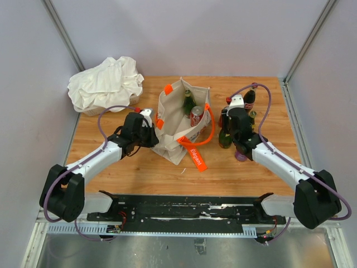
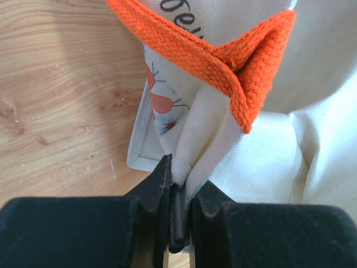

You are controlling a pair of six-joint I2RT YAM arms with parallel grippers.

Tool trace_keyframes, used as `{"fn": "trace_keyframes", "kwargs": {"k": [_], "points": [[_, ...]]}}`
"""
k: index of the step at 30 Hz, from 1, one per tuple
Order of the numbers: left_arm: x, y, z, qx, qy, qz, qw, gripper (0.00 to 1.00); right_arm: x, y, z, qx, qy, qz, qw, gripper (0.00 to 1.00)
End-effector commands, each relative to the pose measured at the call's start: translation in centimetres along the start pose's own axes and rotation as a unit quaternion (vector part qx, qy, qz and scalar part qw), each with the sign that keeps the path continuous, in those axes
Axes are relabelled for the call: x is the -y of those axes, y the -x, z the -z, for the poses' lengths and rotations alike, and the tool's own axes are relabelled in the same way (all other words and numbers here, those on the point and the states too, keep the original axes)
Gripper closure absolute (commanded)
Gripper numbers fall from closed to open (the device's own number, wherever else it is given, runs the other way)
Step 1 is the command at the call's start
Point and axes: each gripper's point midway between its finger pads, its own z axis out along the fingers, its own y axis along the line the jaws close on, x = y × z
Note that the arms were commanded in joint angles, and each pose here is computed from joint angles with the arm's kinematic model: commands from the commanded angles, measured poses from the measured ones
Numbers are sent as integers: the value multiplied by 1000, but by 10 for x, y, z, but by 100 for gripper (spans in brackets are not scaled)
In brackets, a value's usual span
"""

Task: Take the beverage out of the canvas bag

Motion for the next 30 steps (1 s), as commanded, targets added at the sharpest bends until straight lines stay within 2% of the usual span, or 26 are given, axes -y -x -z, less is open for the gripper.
{"fn": "trace_keyframes", "kwargs": {"k": [1, 4, 5, 8, 9, 13, 17, 21, 26, 30], "points": [[-12, -11, -5, -23, 27, -12, 999, 99, 1, 45, -3, 91, 1, -55, 994, 99], [-11, -10, -5, -21, 27, -11, 999, 100, 4, 37, -2, 82, -5, -55, 995, 98], [-12, -11, -5, -21, 28, -11, 999, 100, 5, 34, -1, 77, -7, -53, 996, 91], [-11, -11, -5, -21, 27, -11, 999, 99, 8, 30, 3, 64, -10, -46, 997, 49], [-11, -11, -4, -20, 27, -11, 999, 99, 8, 30, 5, 60, -10, -44, 997, 39], [-11, -11, -4, -21, 25, -12, 999, 100, 10, 41, 14, 63, -6, -34, 997, 29], [-10, -12, -3, -21, 21, -14, 999, 99, 4, 71, 30, 84, 12, -19, 996, 27], [-8, -9, -1, -15, 17, -16, 1000, 100, -15, 126, 54, 121, 34, 13, 992, 29], [-3, -1, 3, 2, 7, -19, 1000, 100, -69, 180, 71, 154, 104, 78, 979, 36], [3, 7, 8, 19, -8, -22, 1000, 99, -121, 186, 56, 121, 196, 90, 969, 47]]}}
